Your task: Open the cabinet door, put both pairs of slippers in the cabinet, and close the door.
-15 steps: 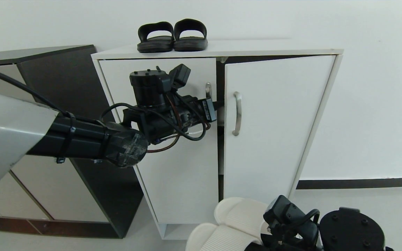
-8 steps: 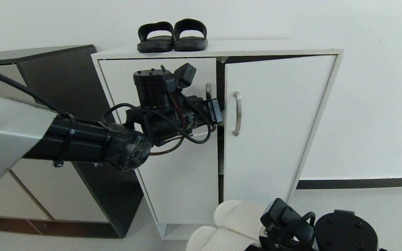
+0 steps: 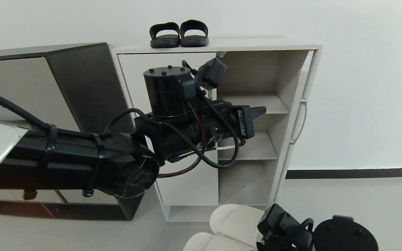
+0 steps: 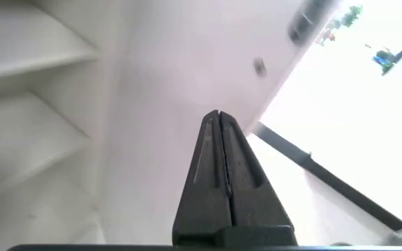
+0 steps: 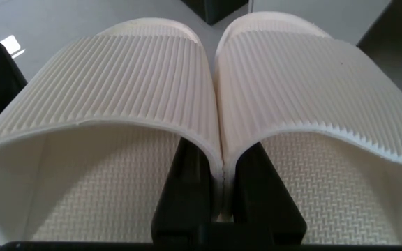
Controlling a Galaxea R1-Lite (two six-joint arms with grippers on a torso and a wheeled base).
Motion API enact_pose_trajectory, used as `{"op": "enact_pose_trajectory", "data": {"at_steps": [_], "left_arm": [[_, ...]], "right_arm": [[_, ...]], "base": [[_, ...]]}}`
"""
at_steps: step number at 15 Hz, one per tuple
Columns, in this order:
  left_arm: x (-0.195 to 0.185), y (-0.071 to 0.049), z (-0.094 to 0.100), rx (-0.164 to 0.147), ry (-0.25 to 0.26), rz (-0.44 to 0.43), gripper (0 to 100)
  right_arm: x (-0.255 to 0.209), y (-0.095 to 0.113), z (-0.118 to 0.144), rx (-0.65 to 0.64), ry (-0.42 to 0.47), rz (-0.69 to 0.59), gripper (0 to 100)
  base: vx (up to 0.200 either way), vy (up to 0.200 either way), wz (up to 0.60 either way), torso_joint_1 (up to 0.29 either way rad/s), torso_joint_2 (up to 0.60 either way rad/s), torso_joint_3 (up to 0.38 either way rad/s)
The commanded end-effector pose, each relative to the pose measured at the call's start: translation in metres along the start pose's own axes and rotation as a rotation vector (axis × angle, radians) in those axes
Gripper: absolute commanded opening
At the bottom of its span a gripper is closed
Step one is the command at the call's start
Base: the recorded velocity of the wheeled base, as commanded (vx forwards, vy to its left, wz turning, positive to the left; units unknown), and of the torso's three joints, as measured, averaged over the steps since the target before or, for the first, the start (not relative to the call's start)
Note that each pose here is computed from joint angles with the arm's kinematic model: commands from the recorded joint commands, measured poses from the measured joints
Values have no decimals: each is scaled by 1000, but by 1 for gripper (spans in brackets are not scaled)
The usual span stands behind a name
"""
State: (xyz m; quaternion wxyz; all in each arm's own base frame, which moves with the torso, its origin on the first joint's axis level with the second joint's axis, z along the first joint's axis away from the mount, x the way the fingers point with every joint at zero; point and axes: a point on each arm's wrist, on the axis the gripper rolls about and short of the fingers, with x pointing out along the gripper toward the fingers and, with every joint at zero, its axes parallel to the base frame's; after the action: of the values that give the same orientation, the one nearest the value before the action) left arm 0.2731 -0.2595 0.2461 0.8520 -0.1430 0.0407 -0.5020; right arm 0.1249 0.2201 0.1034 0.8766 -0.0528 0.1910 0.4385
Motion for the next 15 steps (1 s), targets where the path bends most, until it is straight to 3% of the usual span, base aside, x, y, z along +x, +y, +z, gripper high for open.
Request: {"op": "enact_pose_trajectory", "data": {"at_steps": [1,3,5,6,7,9,10,12,13,14,15], "left_arm": [[1,-5,0,-1,-1,-14,0],[0,1,0,0,-3,5,0],[-15,13,9,7,-27,92,0],[-32,12,15,6,-33,137,0],[-55,11,22,30,-55,208,0],[-114,5,30,173,-101,452,0],[-143,-5,24,204,-98,563,0],[-218,-25,8,218,-119,776,0],[-236,-27,5,232,-121,839,0],[-289,-35,-12,269,-73,1019,0],[-318,-48,-26,274,-77,1140,0]], "right_arm": [[1,0,-1,0,5,0,0],[3,0,-2,0,11,-2,0],[9,-8,0,16,8,-39,0],[15,-17,4,32,-6,-75,0],[19,-28,12,53,-34,-130,0],[32,-51,21,86,-69,-280,0],[40,-59,24,96,-83,-379,0],[60,-72,34,155,-134,-513,0],[63,-73,36,171,-146,-528,0],[70,-82,37,185,-159,-610,0],[72,-86,39,190,-168,-651,0]], "base": [[-200,0,0,-2,2,2],[-100,0,0,1,-1,4],[0,0,0,0,0,0],[0,0,0,0,0,0],[0,0,0,0,0,0],[0,0,0,0,0,0],[0,0,0,0,0,0],[0,0,0,0,0,0],[0,0,0,0,0,0],[0,0,0,0,0,0],[0,0,0,0,0,0]]}}
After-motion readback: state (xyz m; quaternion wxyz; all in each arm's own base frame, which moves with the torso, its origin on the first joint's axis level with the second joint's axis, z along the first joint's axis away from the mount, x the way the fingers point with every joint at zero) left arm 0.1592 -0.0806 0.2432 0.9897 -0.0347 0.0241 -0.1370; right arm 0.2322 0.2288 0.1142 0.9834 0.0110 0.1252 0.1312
